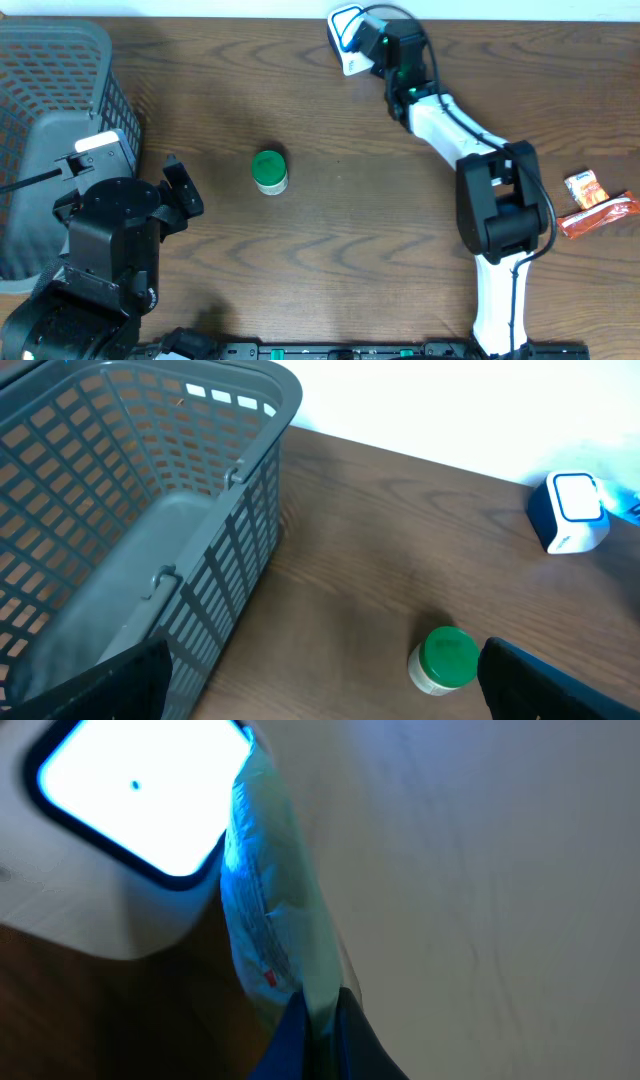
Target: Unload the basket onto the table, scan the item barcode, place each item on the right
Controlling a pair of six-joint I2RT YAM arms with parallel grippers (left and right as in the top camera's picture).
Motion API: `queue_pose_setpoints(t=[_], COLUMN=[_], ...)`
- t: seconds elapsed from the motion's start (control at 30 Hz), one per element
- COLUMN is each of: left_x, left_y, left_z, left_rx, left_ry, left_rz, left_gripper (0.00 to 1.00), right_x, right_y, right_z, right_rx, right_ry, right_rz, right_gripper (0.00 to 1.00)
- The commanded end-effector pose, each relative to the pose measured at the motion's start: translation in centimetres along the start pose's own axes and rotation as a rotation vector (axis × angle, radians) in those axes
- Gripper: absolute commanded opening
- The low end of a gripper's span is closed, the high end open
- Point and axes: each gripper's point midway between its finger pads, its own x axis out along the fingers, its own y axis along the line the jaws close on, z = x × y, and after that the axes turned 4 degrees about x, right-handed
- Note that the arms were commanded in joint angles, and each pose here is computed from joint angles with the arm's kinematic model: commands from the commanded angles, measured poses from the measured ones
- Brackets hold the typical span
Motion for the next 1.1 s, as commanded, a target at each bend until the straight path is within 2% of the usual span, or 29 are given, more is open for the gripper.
queue_pose_setpoints(t=[0.0,0.17,0.33,0.53,0.83,0.93,1.07], left_x=[0.0,0.0,0.0,0.0,0.0,0.0,0.0], left_y=[0.3,0.3,0.3,0.3,0.3,0.3,0.3], left_z=[0.1,0.1,0.1,0.1,0.1,0.1,0.1], left_rx=[-0.004,-0.004,-0.004,-0.004,-0.004,-0.004,-0.004], left_ry=[-0.004,-0.004,-0.004,-0.004,-0.004,-0.004,-0.004], left_rz=[0.015,0.015,0.015,0.015,0.015,0.015,0.015], left_gripper=[0.98,0.98,0.98,0.98,0.98,0.98,0.98], right_x=[0.0,0.8,1.2,0.7,-3.8,-6.8,-11.3], right_y=[2.0,6.1,8.4,7.8,1.7,-0.2,-1.4], right_z=[1.6,1.2,0.4,0.3,0.2,-0.6,-2.4], right_rx=[-0.163,-0.297,-0.342,-0.33,-0.158,-0.063,0.103], right_ry=[0.013,0.055,0.09,0.134,0.236,0.283,0.327], right_rz=[-0.013,0.014,0.047,0.012,-0.028,0.015,0.159], right_gripper=[0.01,0.01,0.01,0.01,0.01,0.01,0.01])
